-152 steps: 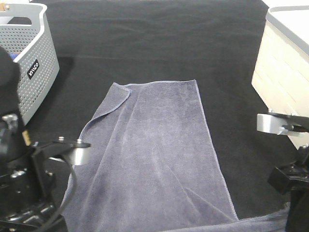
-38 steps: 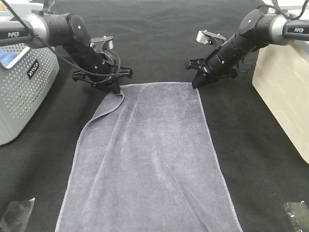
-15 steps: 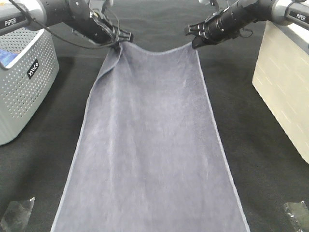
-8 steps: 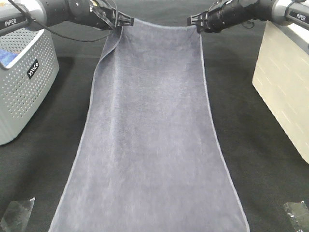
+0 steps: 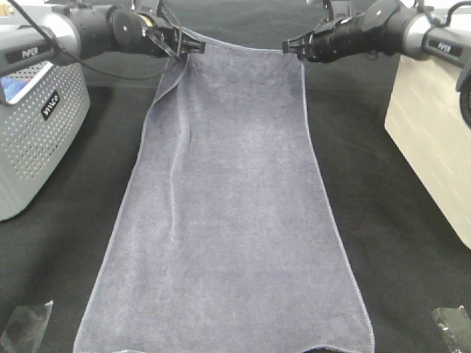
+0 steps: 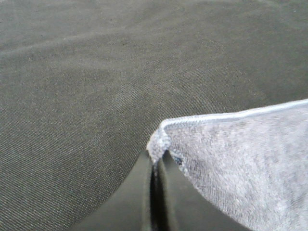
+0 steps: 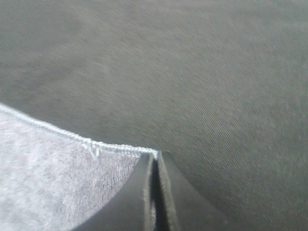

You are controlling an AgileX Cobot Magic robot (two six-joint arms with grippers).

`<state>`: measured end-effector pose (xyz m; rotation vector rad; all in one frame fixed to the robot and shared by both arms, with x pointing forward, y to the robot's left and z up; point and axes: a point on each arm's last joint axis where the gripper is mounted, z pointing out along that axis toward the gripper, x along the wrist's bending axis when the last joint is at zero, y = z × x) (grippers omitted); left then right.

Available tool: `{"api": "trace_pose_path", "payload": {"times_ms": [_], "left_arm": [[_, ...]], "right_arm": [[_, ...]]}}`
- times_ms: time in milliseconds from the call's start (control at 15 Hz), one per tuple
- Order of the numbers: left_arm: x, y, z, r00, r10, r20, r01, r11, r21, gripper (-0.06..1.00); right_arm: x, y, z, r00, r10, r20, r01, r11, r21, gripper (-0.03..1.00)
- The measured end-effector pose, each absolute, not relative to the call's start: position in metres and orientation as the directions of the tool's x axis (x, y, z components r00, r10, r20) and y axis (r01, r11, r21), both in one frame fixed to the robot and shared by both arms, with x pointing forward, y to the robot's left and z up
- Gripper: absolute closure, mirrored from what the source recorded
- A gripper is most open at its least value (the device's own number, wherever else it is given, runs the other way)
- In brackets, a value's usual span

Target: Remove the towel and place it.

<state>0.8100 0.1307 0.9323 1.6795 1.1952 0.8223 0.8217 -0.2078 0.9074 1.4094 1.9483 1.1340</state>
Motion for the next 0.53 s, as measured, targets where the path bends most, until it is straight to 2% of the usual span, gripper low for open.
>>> {"api": "trace_pose_path", "payload": {"times_ms": [267,533], "left_arm": [[0.814,0.131,0.912,0.301,0.953,0.025,0.32,-0.126,0.939,0.94],[0.817,0.131,0.889,0.288,0.957,0.032,0.287,-0.118,0.951,0.94]], "right_arm": [[0.823,-0.209,0.877,-0.336,0.937,0.092,0.561,0.121,0.819,0.95],[0.826,-0.209,0.864,-0.306,0.947,0.094,0.552,0.096,0.828,0.95]]}}
